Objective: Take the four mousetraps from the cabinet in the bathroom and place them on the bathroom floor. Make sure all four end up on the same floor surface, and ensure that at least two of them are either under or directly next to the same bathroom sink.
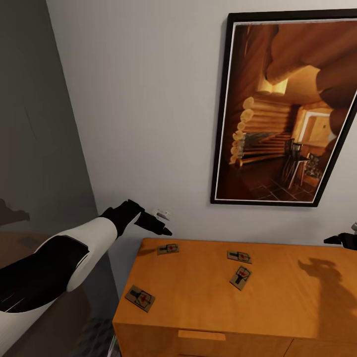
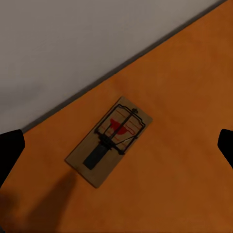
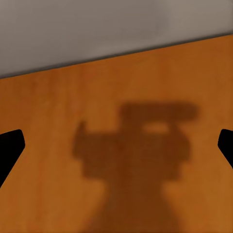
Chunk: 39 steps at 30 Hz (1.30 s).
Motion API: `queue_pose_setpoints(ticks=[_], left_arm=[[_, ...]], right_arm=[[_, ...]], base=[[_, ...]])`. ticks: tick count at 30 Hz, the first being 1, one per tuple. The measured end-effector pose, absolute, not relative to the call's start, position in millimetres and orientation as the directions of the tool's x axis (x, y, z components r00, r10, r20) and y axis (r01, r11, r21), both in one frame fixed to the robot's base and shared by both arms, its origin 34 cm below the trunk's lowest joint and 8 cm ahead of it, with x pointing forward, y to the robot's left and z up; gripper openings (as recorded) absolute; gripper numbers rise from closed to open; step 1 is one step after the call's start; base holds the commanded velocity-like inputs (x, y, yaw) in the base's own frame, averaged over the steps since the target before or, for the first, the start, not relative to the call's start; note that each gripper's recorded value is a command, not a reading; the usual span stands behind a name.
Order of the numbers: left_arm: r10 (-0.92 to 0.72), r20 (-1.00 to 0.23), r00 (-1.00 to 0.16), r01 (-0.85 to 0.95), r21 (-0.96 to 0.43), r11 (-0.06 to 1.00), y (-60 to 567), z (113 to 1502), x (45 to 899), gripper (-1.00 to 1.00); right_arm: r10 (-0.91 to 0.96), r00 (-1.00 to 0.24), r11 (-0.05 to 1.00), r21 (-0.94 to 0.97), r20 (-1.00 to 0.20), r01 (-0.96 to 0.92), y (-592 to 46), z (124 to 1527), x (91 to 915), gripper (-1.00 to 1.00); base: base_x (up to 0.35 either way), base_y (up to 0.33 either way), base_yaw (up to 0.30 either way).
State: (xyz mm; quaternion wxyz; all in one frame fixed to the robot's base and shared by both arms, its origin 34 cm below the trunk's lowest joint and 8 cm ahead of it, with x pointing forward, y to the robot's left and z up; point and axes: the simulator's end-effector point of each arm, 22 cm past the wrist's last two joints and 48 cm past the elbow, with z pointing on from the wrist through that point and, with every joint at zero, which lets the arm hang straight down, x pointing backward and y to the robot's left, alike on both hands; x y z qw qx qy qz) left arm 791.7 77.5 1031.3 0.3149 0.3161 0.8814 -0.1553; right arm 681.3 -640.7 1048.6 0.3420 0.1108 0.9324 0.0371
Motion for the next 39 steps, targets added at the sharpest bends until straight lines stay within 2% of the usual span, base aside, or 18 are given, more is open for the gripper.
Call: queue_pose_setpoints(ticks=[39], left_arm=[[0.458,-0.655,-0.602,0.654,-0.074,0.753,79,984,799,1.00]], right_arm=[[0.233,-0.740,0.972,0.145,-0.631,0.183,-642,1001,688,1.00]], base=[[0.000,0.000,0.000]])
